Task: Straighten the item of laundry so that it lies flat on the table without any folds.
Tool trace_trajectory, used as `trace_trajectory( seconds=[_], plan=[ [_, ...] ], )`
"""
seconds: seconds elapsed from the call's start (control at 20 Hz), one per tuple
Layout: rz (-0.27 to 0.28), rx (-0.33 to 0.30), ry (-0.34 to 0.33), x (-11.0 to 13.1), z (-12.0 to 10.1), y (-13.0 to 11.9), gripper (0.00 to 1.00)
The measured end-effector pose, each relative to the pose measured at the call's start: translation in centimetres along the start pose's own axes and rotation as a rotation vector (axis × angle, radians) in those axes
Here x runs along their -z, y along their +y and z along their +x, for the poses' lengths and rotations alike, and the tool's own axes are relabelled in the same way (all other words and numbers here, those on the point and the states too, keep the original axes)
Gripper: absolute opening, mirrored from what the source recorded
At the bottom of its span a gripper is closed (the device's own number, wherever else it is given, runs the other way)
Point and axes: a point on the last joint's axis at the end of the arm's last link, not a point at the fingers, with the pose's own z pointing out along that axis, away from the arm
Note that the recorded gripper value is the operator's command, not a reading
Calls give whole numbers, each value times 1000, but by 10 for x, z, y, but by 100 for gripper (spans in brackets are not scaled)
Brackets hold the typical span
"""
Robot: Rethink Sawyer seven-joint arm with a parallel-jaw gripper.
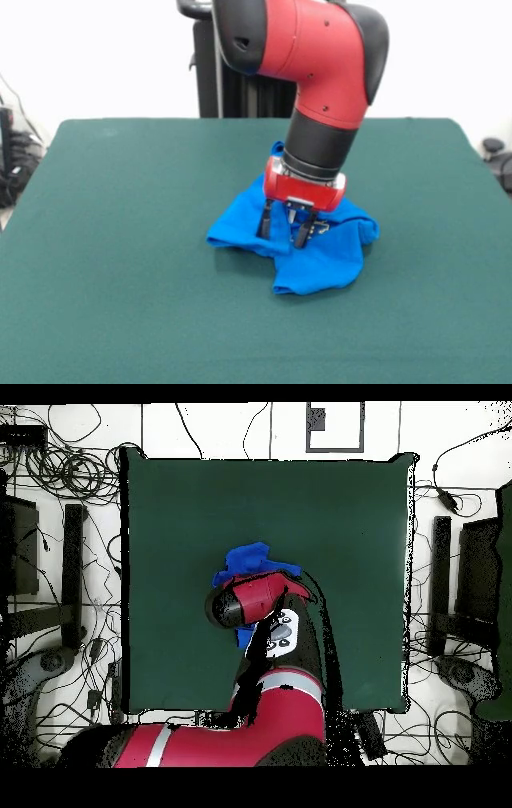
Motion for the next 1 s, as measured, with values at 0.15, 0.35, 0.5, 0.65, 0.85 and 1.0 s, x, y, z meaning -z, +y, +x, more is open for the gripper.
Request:
trace_trajectory(
  seconds=[0.15, 0.35, 0.5, 0.65, 0.85, 1.0],
  plan=[
    [3, 7, -12, 0, 0, 0, 100],
    [3, 8, -35, -1, -1, -4, 100],
    [3, 9, -52, -3, -2, -7, 100],
    [4, 8, -74, -4, -4, -12, 100],
    [1, 10, -103, -7, -5, -16, 100],
    [-1, 11, -117, -8, -5, -18, 100]
  ],
)
